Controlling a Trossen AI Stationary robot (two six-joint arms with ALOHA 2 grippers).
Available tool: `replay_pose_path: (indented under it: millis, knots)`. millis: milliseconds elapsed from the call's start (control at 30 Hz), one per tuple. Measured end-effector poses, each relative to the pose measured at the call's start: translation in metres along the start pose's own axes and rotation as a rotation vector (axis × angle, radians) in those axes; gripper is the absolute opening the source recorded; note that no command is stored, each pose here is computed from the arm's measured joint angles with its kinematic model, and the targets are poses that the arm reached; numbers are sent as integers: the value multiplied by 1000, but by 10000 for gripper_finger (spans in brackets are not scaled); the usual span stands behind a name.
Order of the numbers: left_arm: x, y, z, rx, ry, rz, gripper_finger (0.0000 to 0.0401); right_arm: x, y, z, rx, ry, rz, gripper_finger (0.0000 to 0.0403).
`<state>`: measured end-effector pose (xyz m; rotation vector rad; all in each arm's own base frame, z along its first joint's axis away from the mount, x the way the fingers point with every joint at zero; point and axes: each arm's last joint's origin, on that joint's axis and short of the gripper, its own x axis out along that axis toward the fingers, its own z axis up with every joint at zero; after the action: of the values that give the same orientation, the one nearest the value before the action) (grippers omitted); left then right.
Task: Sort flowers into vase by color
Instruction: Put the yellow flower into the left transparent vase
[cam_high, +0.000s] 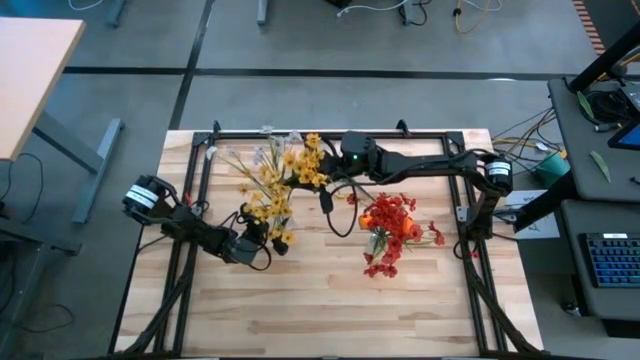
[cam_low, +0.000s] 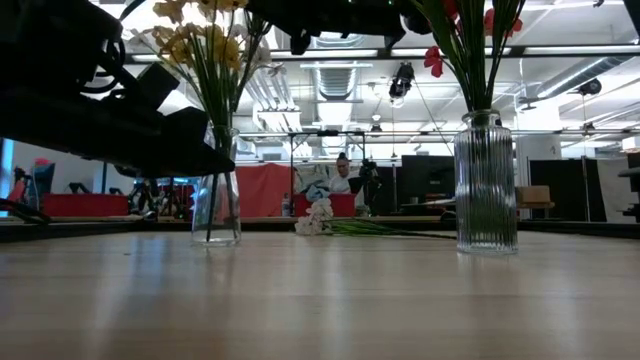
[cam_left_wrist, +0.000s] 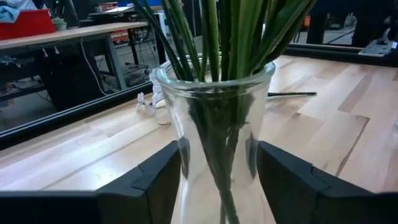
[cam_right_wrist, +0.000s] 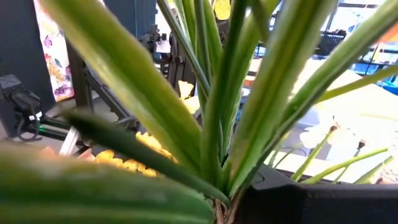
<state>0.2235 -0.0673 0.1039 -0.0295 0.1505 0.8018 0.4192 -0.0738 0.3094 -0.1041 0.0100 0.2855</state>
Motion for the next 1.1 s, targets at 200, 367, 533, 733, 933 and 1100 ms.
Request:
replay_pose_path:
  millis: [200,367,533,733,933,1100]
  knots:
    - [0,-1,1,-3,-1,-1,177,3,1,-5,-5,12,-12,12]
    - [1,-2,2,-6,-2,0,175,10,0,-21,20,49,-10,12]
    - [1,-2,2,-6,-2,0,174,12,-1,-18,28,37,-10,12]
    - [1,-2,2,-7,-2,0,174,15,-2,-28,40,63,-7,12]
    - [1,-2,2,-8,-2,1,174,18,-2,-36,39,79,-6,12]
    - [1,-2,1,-10,-2,1,174,18,-2,-35,46,75,-6,19]
